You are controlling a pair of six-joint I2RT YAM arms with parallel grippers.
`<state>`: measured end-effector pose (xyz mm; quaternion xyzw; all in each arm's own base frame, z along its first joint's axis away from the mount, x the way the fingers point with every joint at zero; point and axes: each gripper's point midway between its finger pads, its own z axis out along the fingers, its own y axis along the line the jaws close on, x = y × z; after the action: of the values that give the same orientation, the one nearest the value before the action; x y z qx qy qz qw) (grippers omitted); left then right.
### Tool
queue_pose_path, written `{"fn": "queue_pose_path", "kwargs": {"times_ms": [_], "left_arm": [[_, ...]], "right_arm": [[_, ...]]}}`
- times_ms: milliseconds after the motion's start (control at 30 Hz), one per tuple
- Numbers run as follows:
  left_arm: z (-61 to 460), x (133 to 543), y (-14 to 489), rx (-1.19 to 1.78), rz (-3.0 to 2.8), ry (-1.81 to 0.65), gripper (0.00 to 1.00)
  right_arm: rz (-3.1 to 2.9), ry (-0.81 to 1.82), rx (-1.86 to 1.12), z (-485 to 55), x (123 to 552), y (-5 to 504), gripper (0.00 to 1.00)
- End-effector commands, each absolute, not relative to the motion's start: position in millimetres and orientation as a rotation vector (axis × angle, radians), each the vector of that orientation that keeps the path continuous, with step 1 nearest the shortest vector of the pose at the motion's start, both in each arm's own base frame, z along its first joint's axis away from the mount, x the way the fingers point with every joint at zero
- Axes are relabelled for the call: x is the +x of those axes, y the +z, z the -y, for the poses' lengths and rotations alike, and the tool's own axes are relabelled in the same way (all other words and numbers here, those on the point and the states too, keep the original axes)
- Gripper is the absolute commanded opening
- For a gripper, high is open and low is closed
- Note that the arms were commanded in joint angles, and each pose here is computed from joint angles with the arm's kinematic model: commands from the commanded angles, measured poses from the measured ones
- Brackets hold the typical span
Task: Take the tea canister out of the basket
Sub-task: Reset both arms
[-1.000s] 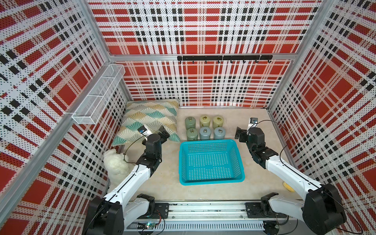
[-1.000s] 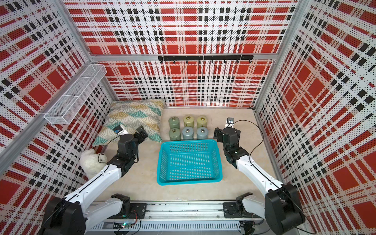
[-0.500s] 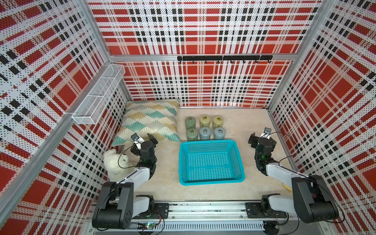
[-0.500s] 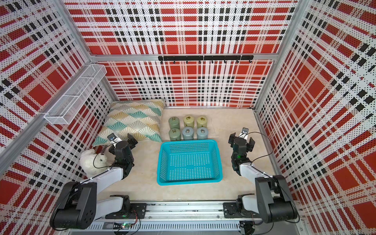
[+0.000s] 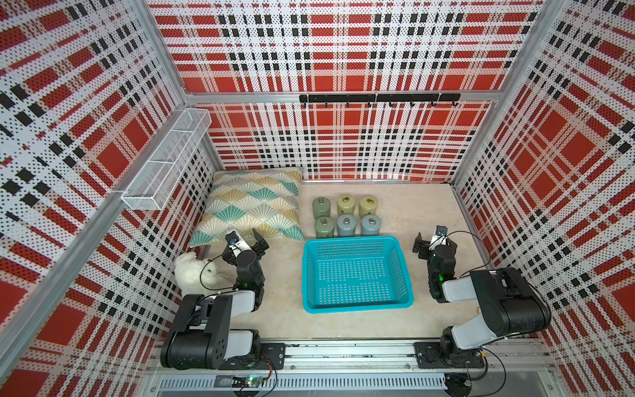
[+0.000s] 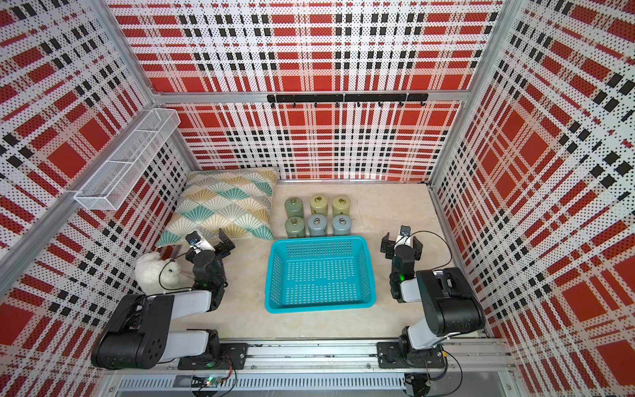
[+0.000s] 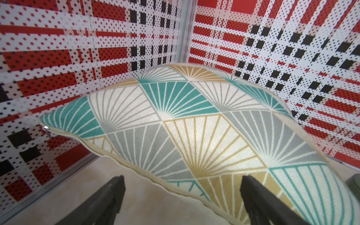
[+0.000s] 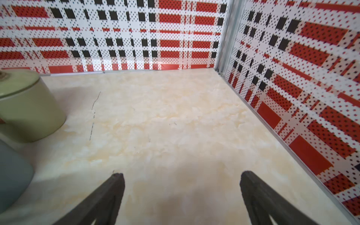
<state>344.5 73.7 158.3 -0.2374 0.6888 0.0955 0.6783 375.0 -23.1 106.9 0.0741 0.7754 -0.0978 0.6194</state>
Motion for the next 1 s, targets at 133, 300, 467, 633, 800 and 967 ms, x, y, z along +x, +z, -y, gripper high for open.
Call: {"fn": "queue_pose_path", "kwargs": {"times_ms": [133, 300, 467, 633, 800, 967], "left_arm": [[-67, 343, 168, -0.413, -1.462, 0.143, 0.99], [-33, 356, 165, -0.218, -1.466, 0.105, 0.99], [-45, 366, 156, -0.299, -1.518, 0.152, 0.99], [-45, 366, 156, -0.303, -1.522, 0.165, 0.99], [-43, 366, 156, -0.303, -1.522, 0.184, 0.99], [-42, 366, 156, -0.301, -1.524, 0.192, 0.99]], "right_arm": [[-1.716, -0.191, 0.164, 22, 386, 127, 1.00], [-1.719, -0.186, 0.164, 22, 387, 127, 1.00], [-1.721, -0.187, 0.163, 22, 386, 126, 1.00], [-1.720, -0.187, 0.163, 22, 386, 126, 1.00], [-1.720, -0.187, 0.164, 22, 386, 126, 1.00], [-1.720, -0.187, 0.164, 22, 386, 126, 1.00]]}}
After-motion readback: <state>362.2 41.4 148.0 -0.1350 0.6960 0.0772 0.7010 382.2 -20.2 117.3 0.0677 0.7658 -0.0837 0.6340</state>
